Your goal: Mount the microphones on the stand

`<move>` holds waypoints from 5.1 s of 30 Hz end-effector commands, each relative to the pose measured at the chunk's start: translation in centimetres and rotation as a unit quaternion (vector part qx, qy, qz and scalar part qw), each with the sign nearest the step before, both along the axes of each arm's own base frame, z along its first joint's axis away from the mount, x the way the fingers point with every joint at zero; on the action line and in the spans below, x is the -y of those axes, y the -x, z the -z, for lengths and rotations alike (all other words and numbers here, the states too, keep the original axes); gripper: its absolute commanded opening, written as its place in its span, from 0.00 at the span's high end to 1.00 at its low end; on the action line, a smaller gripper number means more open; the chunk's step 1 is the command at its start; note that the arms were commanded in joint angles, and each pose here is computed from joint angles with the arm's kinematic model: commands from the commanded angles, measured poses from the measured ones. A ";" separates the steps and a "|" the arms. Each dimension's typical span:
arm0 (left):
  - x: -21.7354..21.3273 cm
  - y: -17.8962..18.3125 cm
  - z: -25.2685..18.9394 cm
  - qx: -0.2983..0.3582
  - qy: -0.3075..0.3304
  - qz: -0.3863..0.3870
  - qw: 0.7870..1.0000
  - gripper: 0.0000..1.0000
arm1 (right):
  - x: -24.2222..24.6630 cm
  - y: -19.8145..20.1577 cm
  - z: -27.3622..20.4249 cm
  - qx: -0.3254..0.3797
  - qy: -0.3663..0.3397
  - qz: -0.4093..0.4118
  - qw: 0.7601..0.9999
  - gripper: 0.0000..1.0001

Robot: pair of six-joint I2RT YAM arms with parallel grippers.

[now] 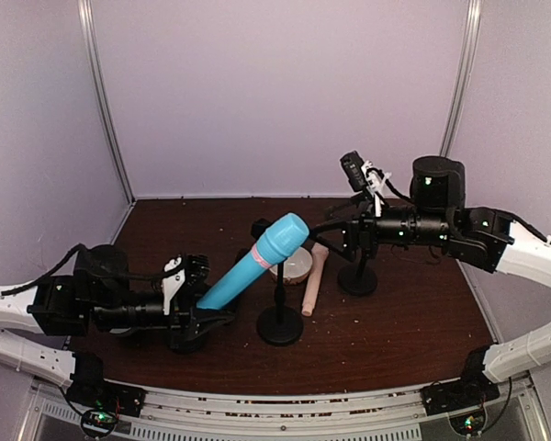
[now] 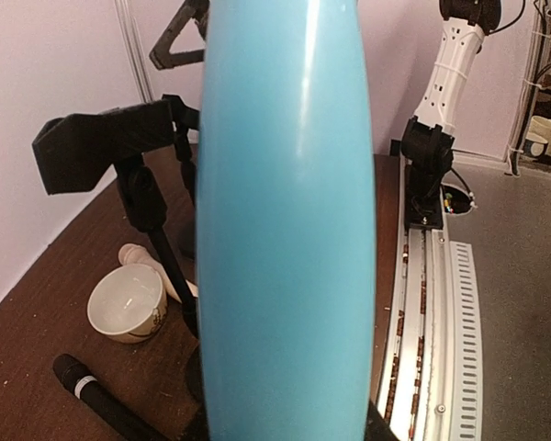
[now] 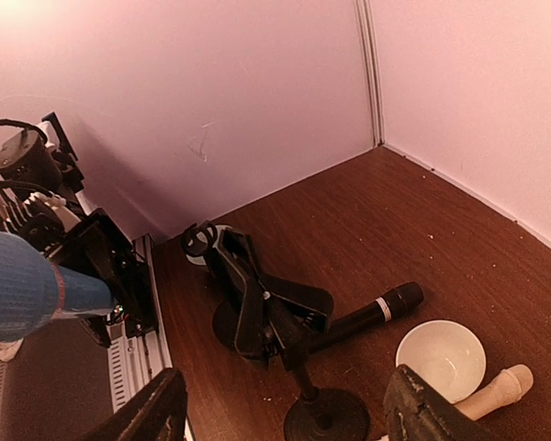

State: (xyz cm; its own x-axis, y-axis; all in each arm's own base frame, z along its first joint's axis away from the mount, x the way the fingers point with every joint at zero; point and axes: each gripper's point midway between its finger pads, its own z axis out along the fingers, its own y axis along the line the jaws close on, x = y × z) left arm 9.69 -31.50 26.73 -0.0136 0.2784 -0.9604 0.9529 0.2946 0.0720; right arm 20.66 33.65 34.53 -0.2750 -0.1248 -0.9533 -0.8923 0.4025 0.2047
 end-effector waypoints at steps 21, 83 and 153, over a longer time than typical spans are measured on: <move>1.4 -2.7 -3.4 0.009 0.098 -0.066 0.993 1.00 | 0.3 5.1 -3.7 -0.091 -0.240 -0.081 0.963 0.12; -2.1 -3.0 -3.6 -0.011 0.141 -0.107 0.984 1.00 | -4.0 0.1 1.3 0.134 0.001 -0.117 0.984 0.48; 3.4 -9.0 -2.7 0.070 0.088 -0.077 0.991 0.29 | -1.2 2.1 0.2 0.046 -0.003 -0.090 0.995 0.00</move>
State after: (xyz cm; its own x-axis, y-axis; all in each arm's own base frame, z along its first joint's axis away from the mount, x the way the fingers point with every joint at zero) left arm 20.01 -34.78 24.55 0.0638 0.2225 -0.9728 0.8520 0.4954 0.1692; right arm 20.22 36.87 32.15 -0.1529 -0.1753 -0.9726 -0.9695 0.2175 0.1132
